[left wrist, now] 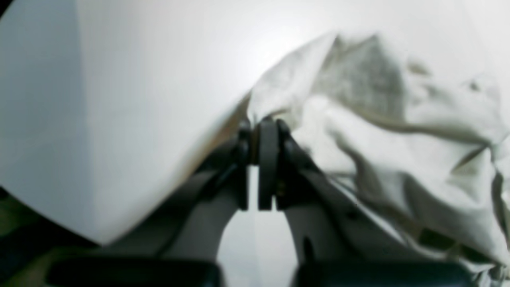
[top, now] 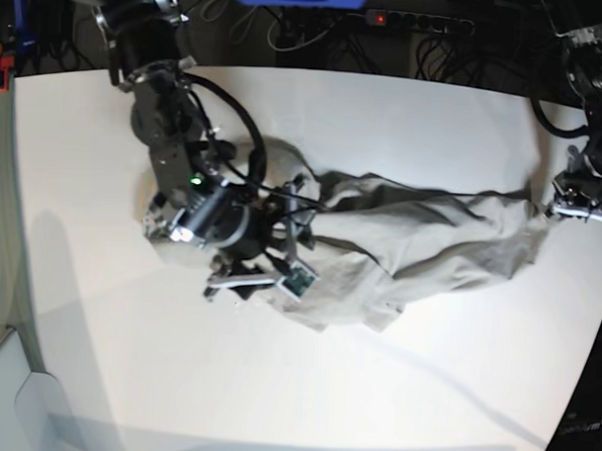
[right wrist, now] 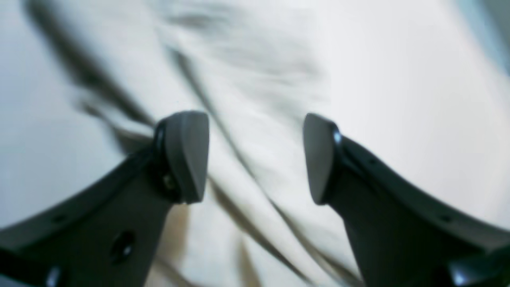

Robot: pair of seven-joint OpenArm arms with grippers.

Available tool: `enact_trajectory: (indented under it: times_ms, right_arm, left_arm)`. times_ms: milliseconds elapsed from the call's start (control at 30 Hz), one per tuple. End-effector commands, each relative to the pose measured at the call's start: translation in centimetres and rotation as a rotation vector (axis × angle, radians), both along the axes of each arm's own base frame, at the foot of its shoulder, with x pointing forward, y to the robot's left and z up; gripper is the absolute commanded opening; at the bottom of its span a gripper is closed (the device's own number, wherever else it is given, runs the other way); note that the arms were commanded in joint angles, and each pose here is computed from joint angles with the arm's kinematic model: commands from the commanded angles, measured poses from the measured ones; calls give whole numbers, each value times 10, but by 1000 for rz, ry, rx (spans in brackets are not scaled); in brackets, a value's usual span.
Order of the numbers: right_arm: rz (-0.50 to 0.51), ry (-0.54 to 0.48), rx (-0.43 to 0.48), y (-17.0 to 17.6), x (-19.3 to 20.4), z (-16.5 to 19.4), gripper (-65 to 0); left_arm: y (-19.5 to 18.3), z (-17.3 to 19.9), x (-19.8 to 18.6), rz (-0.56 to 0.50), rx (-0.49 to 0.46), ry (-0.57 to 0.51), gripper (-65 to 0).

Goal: Layout the t-shirt on the table in an organized manner, then fold the t-shirt properly
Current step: 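Move the right gripper onto the shirt's middle to grasp fabric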

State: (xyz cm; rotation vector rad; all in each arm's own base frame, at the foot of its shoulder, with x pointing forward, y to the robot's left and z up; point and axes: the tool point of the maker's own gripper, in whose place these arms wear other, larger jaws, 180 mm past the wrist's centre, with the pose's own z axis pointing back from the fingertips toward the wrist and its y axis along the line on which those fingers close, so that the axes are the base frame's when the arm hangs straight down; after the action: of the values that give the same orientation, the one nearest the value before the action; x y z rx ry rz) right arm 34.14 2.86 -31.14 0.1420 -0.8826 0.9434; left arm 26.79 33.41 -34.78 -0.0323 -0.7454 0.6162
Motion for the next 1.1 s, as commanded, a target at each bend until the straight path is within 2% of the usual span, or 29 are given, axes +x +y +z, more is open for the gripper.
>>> enact_trajectory:
  times_ms: [0,167,433,967,1000,1067]
  right_arm:
    - [27,-58,46,10,9,18,-269]
    - [50,-31,112,24,10,1,-269]
    - [54,34,139,28,20,-31,-270]
    - [62,79,236,47,32,-54,-277]
    - [61,84,242,47,32,-56,-287]
    - [62,87,255,49,33,-60,-352]
  left_arm:
    - [6,14,8,5,24,-41,-644]
    - [0,9,6,8,1,-35,-644]
    - [0,8,5,9,0,-34,-644]
    - [0,7,4,9,0,-31,-644]
    - [0,7,4,9,0,-31,-644]
    - [0,7,4,9,0,-32,-644]
